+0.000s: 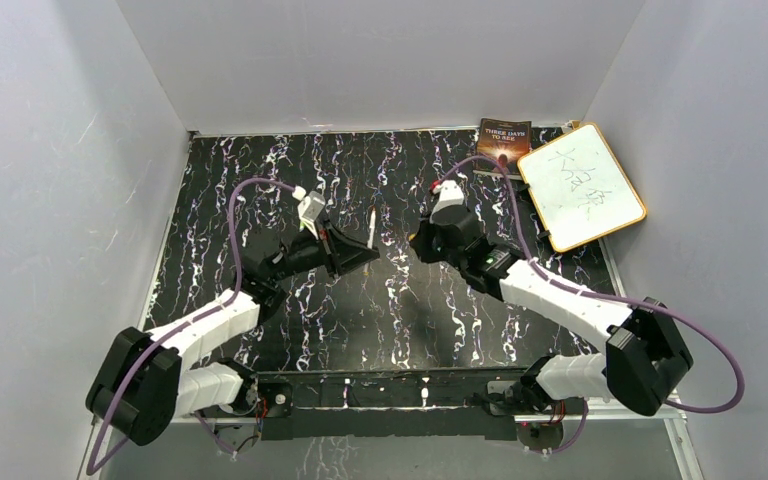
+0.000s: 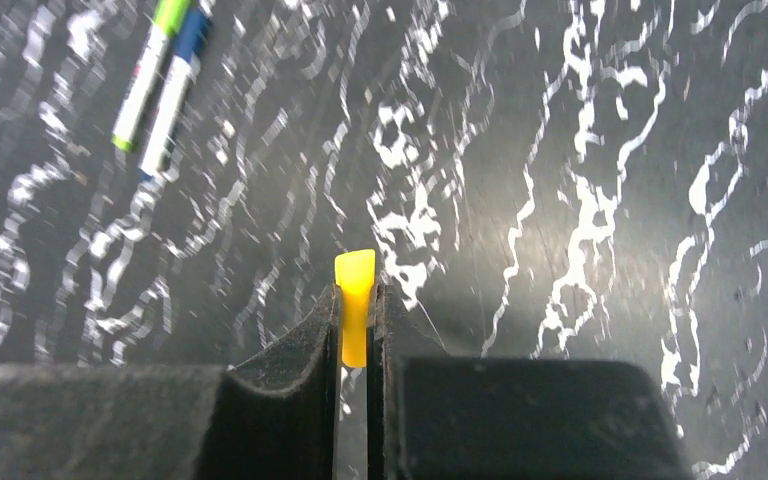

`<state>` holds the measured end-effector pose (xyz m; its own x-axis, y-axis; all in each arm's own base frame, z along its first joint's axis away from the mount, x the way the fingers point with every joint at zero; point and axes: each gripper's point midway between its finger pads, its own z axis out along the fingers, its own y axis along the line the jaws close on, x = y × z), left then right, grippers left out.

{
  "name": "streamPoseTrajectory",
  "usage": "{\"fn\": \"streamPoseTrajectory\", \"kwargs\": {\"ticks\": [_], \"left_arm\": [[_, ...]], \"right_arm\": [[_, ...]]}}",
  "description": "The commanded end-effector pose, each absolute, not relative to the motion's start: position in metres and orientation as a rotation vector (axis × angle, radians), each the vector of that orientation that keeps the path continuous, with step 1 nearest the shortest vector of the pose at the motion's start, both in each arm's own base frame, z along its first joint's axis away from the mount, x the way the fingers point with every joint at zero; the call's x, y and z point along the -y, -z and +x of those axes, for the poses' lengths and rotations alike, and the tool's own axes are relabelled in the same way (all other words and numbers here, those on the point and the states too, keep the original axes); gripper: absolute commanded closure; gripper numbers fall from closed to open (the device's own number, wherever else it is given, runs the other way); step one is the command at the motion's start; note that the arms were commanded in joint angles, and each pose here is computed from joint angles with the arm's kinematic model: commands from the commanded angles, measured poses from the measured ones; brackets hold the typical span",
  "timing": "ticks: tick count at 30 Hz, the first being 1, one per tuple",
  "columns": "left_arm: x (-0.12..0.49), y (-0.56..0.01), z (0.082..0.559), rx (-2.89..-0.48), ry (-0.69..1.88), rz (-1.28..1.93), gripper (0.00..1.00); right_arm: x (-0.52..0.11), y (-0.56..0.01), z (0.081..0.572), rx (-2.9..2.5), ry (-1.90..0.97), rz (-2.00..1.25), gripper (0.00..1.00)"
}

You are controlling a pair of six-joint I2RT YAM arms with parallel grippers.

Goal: Insert the pens into the pen caps

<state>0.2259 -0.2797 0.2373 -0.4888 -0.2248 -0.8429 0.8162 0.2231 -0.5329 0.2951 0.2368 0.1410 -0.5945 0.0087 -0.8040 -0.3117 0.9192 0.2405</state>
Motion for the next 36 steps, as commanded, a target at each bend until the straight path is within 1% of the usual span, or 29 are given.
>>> {"fn": "streamPoseTrajectory", "kwargs": {"ticks": [1, 4, 8, 15, 18, 23, 36], "left_arm": [[0.280, -0.279, 0.215, -1.400, 1.462, 0.489, 1.00], [0.282, -0.285, 0.203, -1.369, 1.507, 0.460, 1.00], [0.290, -0.288, 0.190, -1.333, 1.543, 0.453, 1.00], [0.293, -0.291, 0.190, -1.279, 1.563, 0.320, 1.00], [0.296, -0.298, 0.189, -1.251, 1.578, 0.295, 1.00], [0.301, -0.302, 0.187, -1.245, 1.575, 0.303, 1.00], [0.305, -0.310, 0.184, -1.229, 1.585, 0.342, 1.00]], "right_arm": [[-0.257, -0.243, 0.329, -1.864, -0.703, -0.101, 1.00], [-0.266, -0.283, 0.337, -1.740, -0.812, -0.082, 1.00], [-0.280, -0.322, 0.338, -1.630, -0.935, -0.107, 1.00], [-0.294, -0.379, 0.317, -1.392, -1.248, -0.065, 1.00], [-0.297, -0.396, 0.307, -1.309, -1.340, -0.076, 1.00], [-0.302, -0.412, 0.295, -1.271, -1.381, -0.149, 1.00], [-0.302, -0.414, 0.274, -1.273, -1.351, -0.293, 1.00]]}}
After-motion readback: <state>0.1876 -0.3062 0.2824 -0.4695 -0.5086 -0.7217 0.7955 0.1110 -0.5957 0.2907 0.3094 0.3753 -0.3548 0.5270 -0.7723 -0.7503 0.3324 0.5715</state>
